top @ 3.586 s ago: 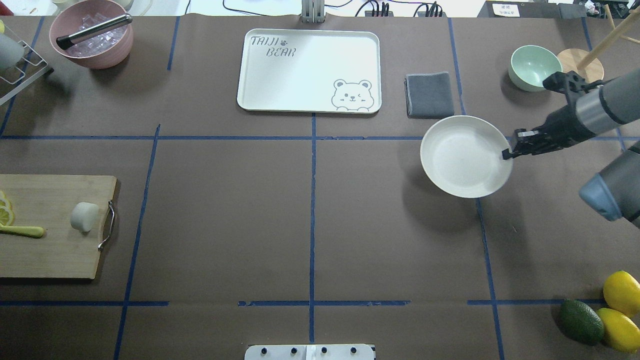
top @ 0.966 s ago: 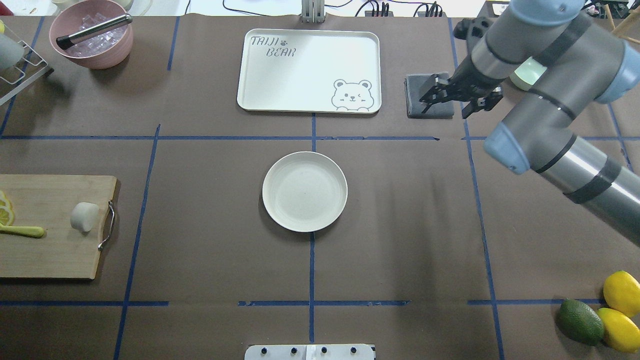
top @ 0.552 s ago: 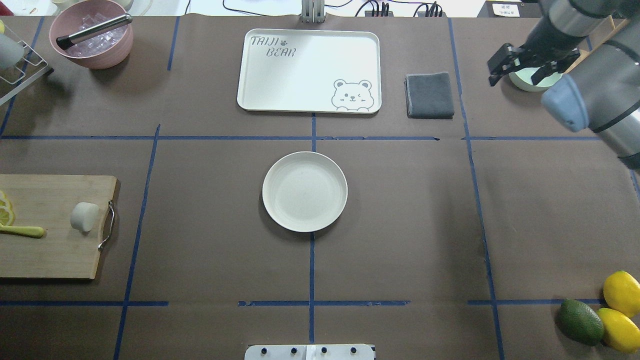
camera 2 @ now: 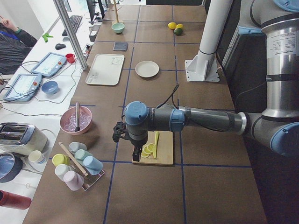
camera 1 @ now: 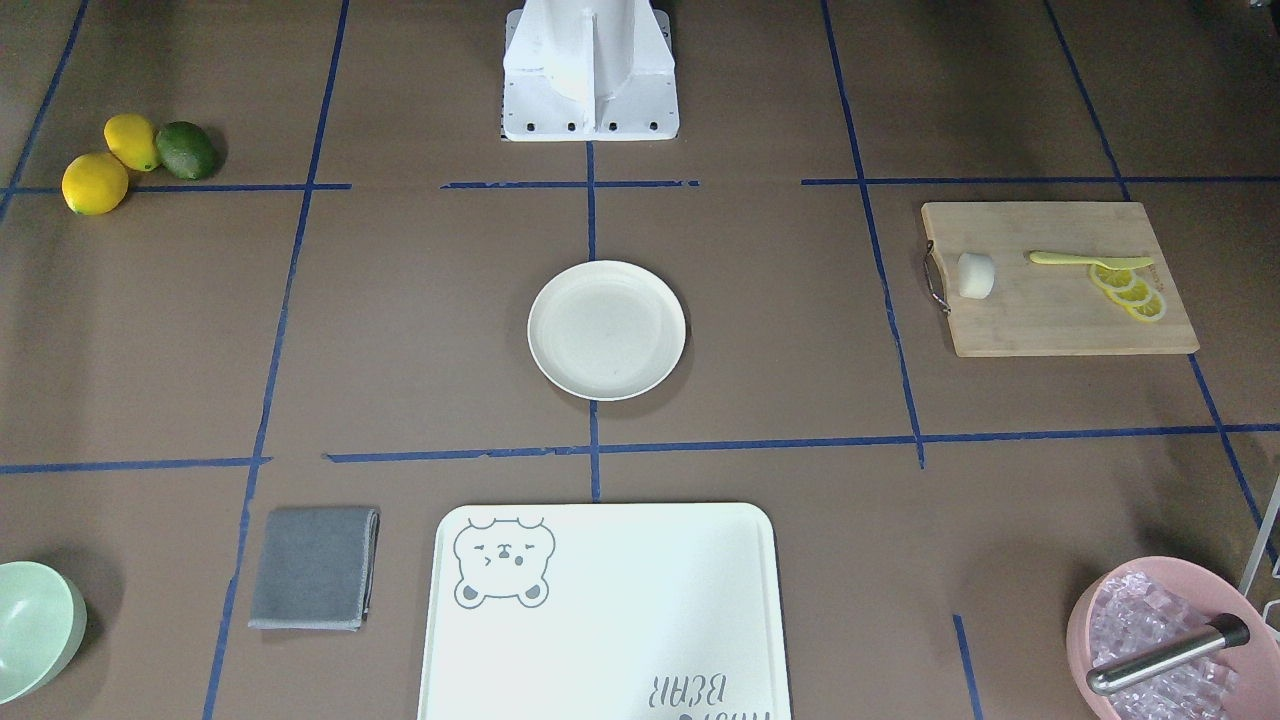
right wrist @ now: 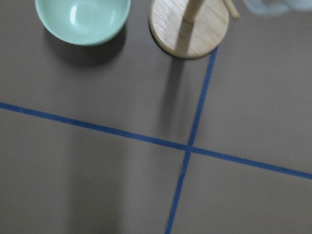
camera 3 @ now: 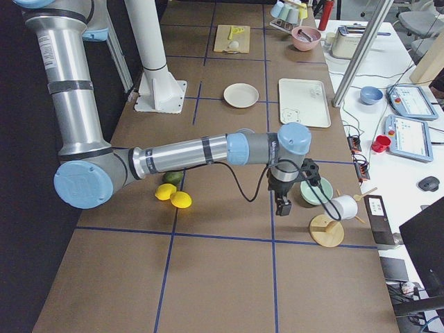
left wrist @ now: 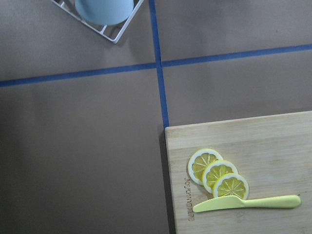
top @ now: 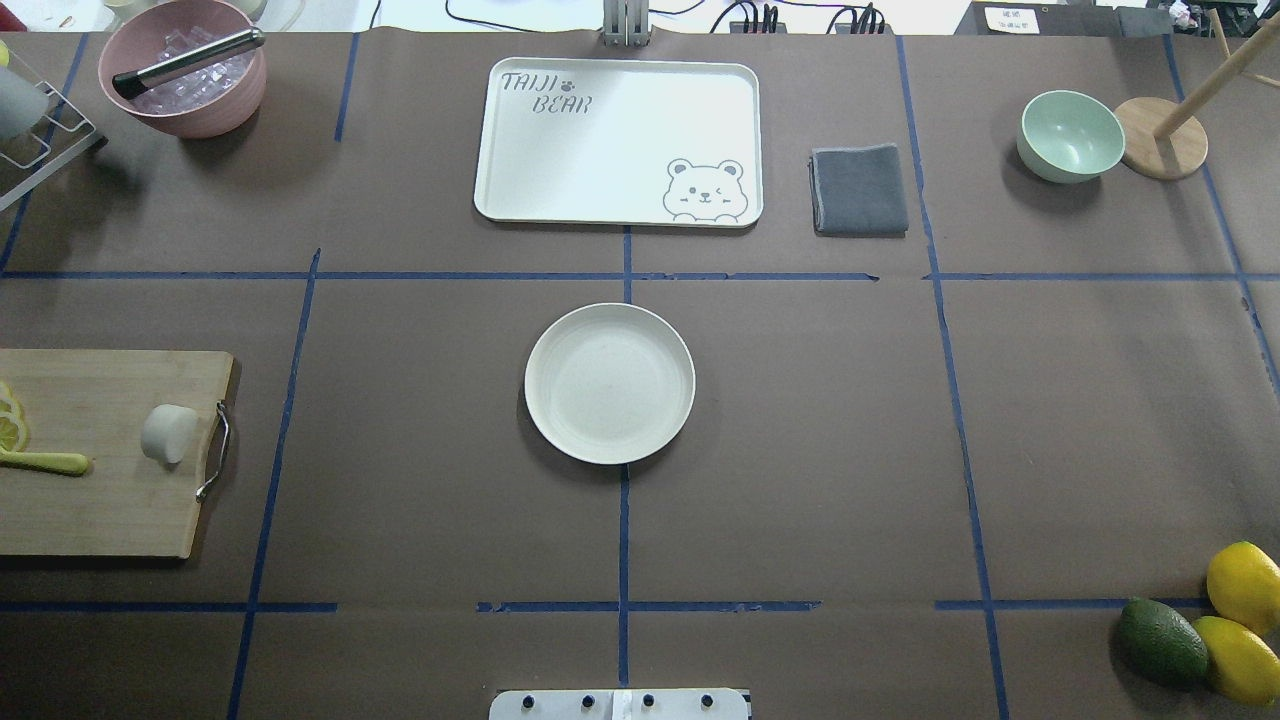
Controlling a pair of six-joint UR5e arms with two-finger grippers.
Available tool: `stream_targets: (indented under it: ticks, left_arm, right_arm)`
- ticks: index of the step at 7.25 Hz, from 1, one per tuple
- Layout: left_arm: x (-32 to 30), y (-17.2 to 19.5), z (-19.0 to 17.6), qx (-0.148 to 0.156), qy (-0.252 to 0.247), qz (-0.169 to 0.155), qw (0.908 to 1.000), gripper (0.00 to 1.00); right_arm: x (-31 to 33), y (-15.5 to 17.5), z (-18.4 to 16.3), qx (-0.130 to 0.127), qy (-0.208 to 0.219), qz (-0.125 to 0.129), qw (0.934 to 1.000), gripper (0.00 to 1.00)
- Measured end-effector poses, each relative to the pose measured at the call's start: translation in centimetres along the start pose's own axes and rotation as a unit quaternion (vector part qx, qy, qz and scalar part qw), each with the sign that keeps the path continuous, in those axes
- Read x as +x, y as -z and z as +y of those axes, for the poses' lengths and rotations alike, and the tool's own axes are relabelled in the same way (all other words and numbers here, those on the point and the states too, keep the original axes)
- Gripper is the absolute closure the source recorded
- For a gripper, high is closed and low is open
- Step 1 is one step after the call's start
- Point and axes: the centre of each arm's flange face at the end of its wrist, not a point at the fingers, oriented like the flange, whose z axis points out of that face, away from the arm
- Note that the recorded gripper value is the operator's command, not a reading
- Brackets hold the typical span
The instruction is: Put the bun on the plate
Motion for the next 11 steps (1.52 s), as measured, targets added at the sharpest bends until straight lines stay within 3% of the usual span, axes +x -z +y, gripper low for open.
stream_targets:
  ticks: [2,3,6,9,11]
  left_arm:
    - [0.2,0.3,-1.0,0.031,-0.032,-0.006,0.9990,0.00]
    - [0.3,0.3,-1.3,0.036,-0.039,-0.005,0.9986,0.00]
    - [3.7,-0.4,-2.6,0.048,-0.067,0.010,0.9966,0.00]
    - [13.3,-6.0,-4.0,0.041,-0.053,0.051,0.9964,0.00]
    - [19.3,-10.4,-3.5,0.030,-0.041,0.052,0.9974,0.00]
  right_arm:
    - [3.4,-2.1,6.6,-0.017,-0.038,-0.008,0.9991,0.00]
    - [3.4,-2.1,7.7,-0.016,-0.044,-0.008,0.9989,0.00]
    - [2.7,-1.4,8.3,-0.009,-0.043,-0.005,0.9990,0.00]
    - [2.3,-1.1,8.9,-0.006,-0.038,-0.005,0.9992,0.00]
    - [2.0,-0.9,9.6,-0.006,-0.038,-0.005,0.9993,0.00]
